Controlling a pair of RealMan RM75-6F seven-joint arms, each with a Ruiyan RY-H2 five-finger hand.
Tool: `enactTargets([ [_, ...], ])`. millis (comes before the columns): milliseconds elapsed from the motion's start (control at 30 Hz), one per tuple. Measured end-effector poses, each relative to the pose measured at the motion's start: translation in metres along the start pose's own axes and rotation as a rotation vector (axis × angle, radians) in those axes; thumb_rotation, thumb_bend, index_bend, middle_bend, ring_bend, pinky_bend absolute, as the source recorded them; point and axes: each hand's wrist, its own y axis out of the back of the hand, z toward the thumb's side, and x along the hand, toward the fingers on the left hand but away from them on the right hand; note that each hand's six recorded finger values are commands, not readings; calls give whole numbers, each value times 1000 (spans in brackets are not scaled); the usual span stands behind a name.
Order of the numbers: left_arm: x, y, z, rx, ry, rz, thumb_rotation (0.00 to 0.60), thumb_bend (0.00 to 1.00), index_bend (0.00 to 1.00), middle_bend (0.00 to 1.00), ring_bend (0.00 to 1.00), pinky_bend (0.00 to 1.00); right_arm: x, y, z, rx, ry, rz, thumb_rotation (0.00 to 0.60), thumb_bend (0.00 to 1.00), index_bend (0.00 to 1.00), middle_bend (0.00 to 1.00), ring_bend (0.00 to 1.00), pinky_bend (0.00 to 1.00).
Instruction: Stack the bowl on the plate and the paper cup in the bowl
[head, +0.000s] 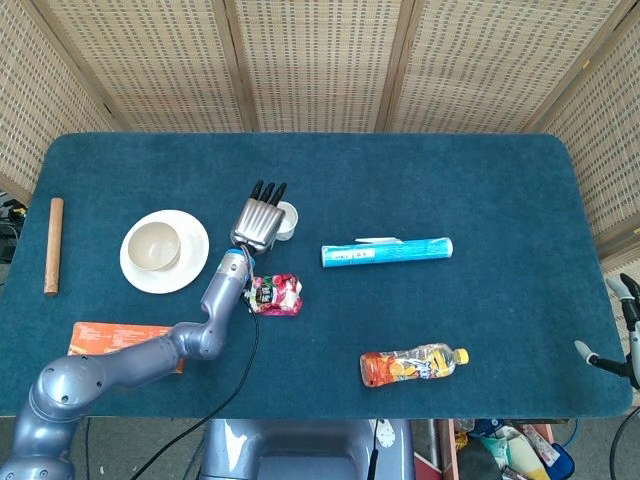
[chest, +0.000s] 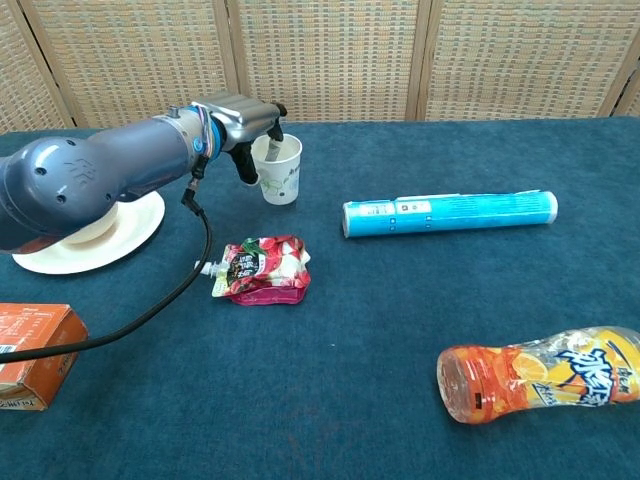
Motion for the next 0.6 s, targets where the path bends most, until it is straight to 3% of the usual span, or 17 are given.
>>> enactTargets([
  [267, -24, 22, -36, -31, 19, 10, 600, 437, 619, 0, 0, 0, 3, 1, 4, 10, 11, -8, 600, 173, 64, 0, 0, 0],
  [467, -61, 41, -107, -40, 110, 19, 600, 437, 619, 0, 0, 0, 6, 4, 12, 30, 30, -18, 600, 173, 64, 0, 0, 0],
  [600, -93, 40, -156, -43, 186, 3, 600, 437, 619, 0, 0, 0, 8, 5, 15, 40, 37, -25, 600, 173, 64, 0, 0, 0],
])
